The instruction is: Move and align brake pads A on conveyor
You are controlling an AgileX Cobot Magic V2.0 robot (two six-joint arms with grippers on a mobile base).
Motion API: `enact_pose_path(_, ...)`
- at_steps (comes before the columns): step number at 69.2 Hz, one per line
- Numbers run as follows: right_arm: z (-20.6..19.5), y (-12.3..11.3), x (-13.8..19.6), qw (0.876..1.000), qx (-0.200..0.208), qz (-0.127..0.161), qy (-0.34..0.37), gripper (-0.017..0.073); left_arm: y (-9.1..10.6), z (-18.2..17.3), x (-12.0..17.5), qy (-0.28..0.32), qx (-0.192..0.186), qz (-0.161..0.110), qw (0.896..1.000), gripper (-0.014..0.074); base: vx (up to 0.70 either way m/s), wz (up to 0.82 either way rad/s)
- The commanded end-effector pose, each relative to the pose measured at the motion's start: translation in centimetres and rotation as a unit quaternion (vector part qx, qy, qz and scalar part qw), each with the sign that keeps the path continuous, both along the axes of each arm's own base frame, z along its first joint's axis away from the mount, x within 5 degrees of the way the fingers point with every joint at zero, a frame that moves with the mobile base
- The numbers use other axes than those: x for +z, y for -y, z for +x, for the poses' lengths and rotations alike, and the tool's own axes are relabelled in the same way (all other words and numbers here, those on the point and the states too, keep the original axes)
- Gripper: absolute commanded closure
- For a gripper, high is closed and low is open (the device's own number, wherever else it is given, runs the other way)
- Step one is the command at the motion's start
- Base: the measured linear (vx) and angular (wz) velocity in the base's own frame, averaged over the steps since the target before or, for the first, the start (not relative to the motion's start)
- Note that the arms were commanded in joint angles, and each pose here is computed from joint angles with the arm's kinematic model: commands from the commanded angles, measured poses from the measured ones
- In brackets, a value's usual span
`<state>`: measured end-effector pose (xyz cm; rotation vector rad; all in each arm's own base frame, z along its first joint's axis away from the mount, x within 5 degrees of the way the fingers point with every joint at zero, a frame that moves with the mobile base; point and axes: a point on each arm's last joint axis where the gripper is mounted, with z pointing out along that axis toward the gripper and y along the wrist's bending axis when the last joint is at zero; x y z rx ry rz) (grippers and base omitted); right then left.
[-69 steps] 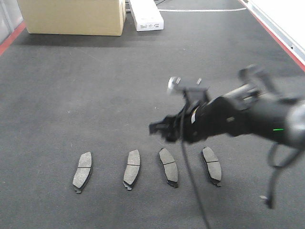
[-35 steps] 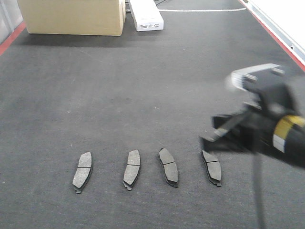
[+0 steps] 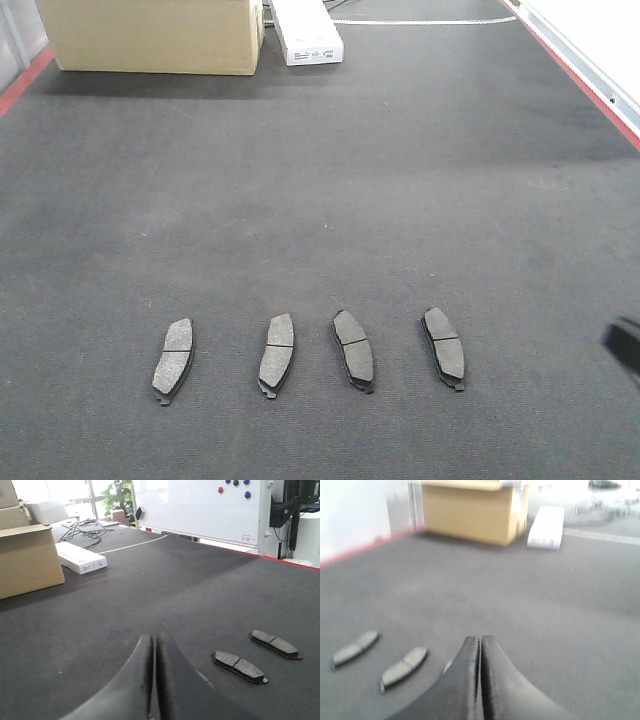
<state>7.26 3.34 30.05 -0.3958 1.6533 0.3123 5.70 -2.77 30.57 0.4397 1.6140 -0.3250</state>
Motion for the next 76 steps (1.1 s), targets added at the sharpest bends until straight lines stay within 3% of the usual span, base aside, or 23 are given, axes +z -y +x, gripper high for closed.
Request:
enact_pose_path(1,-0.85,0.36,1.66,0.998,0.007,0.021,0.064,0.0569,0.09,-0.03,1.27,0.034,-0.005,-0.022,0.999,0.0597,0.00,0.00)
enact_pose_path(67,-1.17,0.57,1.74,0.997,0.005,0.024,0.070,0.0569,0.09,-0.03,1.30,0.035,-0.005,-0.023,0.999,0.0597,0.00,0.00)
enact_pose_path(76,-1.17,0.57,1.74,0.997,0.005,0.024,0.070,0.0569,0.16,-0.07,1.26,0.026,-0.009,-0.035,0.999,0.0597,0.00,0.00)
